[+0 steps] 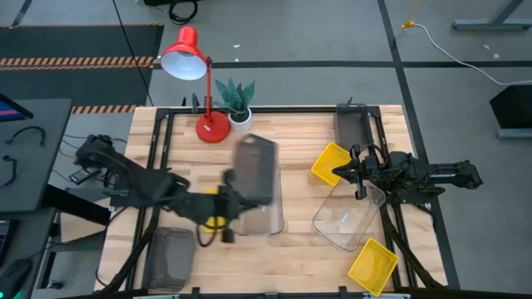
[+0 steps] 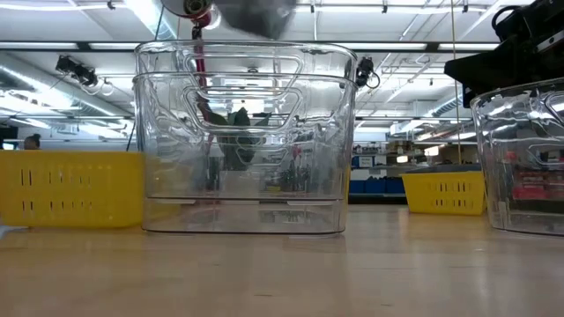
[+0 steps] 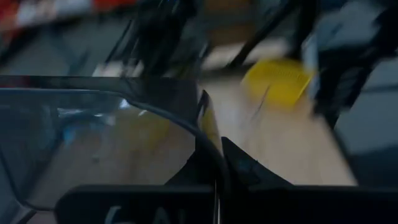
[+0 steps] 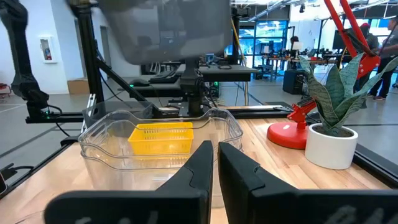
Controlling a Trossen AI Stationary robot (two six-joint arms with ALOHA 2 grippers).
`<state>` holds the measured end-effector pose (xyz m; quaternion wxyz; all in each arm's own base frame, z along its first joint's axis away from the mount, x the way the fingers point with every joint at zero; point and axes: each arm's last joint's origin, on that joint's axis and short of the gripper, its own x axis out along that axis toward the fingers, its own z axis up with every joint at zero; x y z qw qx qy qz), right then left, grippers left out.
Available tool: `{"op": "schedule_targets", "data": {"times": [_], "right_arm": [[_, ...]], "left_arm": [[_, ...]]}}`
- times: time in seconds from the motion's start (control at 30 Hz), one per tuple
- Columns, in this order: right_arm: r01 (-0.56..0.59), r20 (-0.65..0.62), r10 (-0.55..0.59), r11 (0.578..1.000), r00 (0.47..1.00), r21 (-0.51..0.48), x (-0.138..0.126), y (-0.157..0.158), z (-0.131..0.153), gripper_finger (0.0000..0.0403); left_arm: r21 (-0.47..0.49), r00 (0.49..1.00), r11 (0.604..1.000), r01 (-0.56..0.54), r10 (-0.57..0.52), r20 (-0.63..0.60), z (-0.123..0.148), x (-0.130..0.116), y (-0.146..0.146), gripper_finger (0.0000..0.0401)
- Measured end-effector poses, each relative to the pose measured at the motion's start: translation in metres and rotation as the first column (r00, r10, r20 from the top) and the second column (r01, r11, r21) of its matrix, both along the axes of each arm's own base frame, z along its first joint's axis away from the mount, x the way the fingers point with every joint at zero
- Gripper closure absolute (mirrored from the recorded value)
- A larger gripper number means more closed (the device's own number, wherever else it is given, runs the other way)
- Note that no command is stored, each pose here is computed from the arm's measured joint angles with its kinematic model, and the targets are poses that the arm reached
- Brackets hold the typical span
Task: Stack baskets by color
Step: Move the middle left black bin to the middle right of the table
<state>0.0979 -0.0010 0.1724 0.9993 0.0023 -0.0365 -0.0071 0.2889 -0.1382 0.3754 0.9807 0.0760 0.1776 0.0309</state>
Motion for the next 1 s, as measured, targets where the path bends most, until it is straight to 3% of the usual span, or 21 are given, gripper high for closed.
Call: {"op": "schedule_targets", "data": {"times": [0.17, 0.27, 0.4, 0.63, 1.0], "right_arm": [[0.000, 0.000, 0.000, 1.000, 1.000, 0.000, 0.000, 0.000, 0.000, 0.0373], [0.000, 0.000, 0.000, 1.000, 1.000, 0.000, 0.000, 0.000, 0.000, 0.0373], [0.000, 0.000, 0.000, 1.000, 1.000, 0.000, 0.000, 0.000, 0.000, 0.0373], [0.000, 0.000, 0.000, 1.000, 1.000, 0.000, 0.000, 0.000, 0.000, 0.0373], [0.000, 0.000, 0.000, 1.000, 1.000, 0.000, 0.000, 0.000, 0.000, 0.0373]], "left_arm": [[-0.001, 0.981, 0.992, 0.129, -0.128, 0.148, -0.029, 0.066, -0.002, 0.0394], [-0.008, 0.979, 0.992, 0.129, -0.126, 0.163, -0.064, 0.102, 0.004, 0.0394], [-0.014, 0.984, 0.996, 0.089, -0.086, 0.156, -0.101, 0.130, 0.013, 0.0394], [-0.158, 0.997, 0.987, 0.039, -0.027, 0.078, -0.139, 0.147, 0.020, 0.0394], [-0.277, 0.990, 0.956, -0.094, 0.060, -0.130, -0.164, 0.141, 0.022, 0.0394]]}}
